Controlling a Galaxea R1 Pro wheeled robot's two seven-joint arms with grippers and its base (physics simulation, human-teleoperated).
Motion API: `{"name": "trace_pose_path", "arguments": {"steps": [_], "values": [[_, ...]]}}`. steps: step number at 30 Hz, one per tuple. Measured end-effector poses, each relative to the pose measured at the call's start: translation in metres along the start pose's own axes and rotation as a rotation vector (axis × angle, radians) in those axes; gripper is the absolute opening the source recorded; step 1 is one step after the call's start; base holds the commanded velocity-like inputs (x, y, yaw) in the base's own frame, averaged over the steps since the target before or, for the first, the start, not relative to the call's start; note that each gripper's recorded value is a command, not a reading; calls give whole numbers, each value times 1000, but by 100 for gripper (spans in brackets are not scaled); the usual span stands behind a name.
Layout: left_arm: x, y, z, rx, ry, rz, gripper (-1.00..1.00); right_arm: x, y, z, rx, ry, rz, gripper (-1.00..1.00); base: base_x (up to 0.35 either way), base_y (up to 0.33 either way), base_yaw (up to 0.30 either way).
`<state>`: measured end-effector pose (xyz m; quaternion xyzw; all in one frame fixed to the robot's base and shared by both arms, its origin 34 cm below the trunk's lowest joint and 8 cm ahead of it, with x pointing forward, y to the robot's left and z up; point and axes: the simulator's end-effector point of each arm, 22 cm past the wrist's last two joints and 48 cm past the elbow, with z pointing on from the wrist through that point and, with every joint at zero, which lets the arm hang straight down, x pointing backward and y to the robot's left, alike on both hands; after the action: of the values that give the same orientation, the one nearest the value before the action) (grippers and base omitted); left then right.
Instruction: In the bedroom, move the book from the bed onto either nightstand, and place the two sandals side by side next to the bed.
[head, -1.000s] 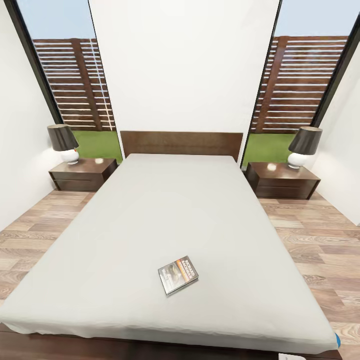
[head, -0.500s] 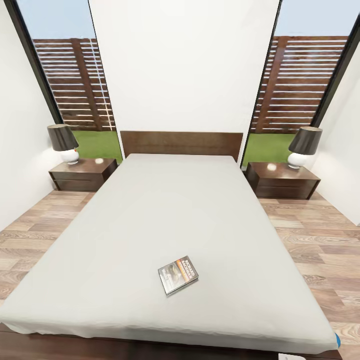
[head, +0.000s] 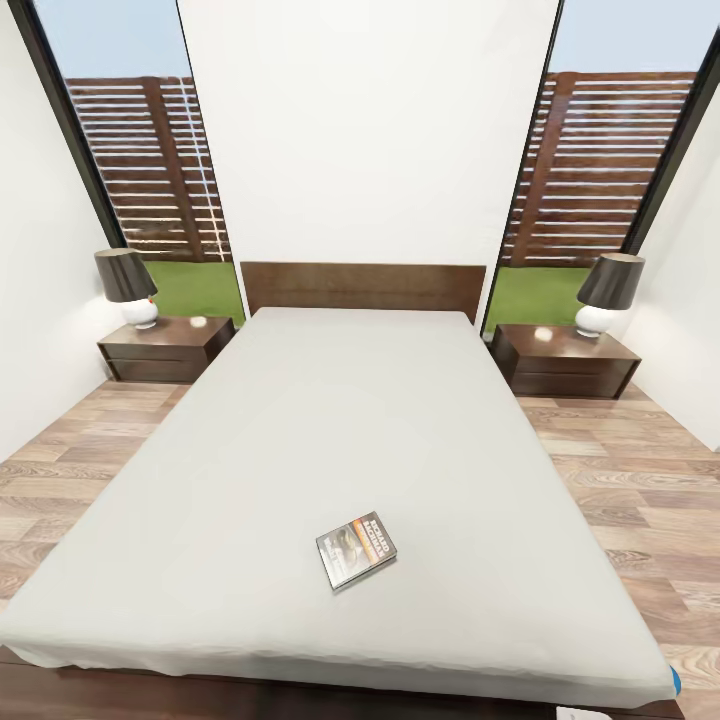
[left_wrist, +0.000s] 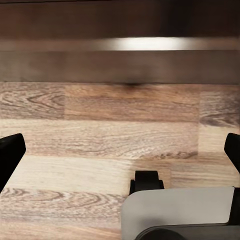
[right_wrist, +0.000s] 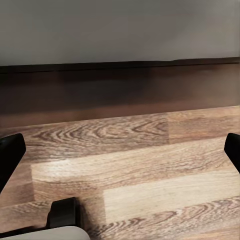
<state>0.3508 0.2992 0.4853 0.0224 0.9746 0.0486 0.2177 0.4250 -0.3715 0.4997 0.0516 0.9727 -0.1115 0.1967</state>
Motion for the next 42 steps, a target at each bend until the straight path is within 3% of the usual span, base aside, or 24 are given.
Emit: {"name": "trace_pose_path", "arguments": {"steps": [42], "values": [[-2, -4, 0, 11, -5, 0, 100, 0, 0, 0, 0, 0, -3, 100, 0, 0, 0]]}}
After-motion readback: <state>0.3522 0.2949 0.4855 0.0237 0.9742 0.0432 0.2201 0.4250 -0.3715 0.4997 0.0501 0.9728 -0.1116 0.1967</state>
